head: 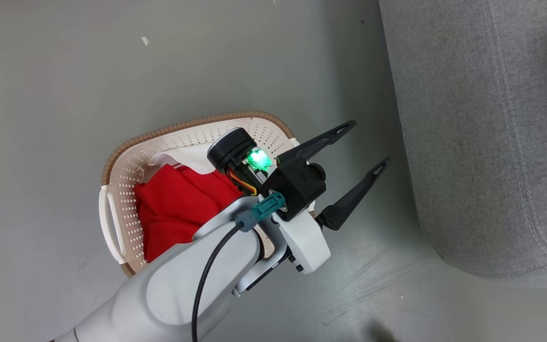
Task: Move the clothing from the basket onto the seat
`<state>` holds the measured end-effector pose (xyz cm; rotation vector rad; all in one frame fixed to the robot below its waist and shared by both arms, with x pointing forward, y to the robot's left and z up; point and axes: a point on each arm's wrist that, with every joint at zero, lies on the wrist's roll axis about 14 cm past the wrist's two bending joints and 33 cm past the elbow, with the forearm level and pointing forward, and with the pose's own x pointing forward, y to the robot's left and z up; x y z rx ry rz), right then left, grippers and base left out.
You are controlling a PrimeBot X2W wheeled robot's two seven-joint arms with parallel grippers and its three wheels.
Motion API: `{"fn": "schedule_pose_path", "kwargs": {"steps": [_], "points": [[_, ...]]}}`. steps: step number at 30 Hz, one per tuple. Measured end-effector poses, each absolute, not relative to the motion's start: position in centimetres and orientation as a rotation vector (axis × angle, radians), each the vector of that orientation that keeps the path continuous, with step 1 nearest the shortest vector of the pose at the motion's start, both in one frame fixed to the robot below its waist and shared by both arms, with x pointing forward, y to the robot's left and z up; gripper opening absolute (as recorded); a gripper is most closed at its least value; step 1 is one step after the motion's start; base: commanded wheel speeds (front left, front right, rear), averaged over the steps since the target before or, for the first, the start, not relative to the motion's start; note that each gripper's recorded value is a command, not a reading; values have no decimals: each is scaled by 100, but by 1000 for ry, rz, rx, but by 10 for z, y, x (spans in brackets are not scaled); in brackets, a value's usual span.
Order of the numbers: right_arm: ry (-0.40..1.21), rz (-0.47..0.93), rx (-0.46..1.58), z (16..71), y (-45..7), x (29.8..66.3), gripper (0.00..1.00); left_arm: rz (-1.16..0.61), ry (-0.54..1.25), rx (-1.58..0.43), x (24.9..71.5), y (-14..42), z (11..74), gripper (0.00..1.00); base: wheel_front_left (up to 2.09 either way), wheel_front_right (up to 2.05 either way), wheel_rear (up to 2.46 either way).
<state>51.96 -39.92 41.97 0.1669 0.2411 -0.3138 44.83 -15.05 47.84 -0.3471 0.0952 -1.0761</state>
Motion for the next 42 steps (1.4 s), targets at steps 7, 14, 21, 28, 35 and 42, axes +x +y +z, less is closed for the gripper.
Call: {"fn": "schedule_pose_path", "kwargs": {"steps": [7,14,21,28,35,42], "points": [[345,-330,192,398,-400,509,100,-1080,92,-346,449,-150,475,100,0,0,0],[361,-332,206,400,-400,504,100,-1076,76,-339,450,-150,478,100,0,0,0],[396,-333,203,404,-404,495,100,-1064,41,-334,452,-147,488,100,0,0,0],[415,-323,156,414,-409,483,100,-1039,12,-345,454,-142,501,100,0,0,0],[467,-302,97,413,-410,460,100,-1016,2,-323,450,-133,507,100,0,0,0],[438,-313,86,424,-416,447,100,-997,-19,-315,444,-127,518,100,0,0,0]]}}
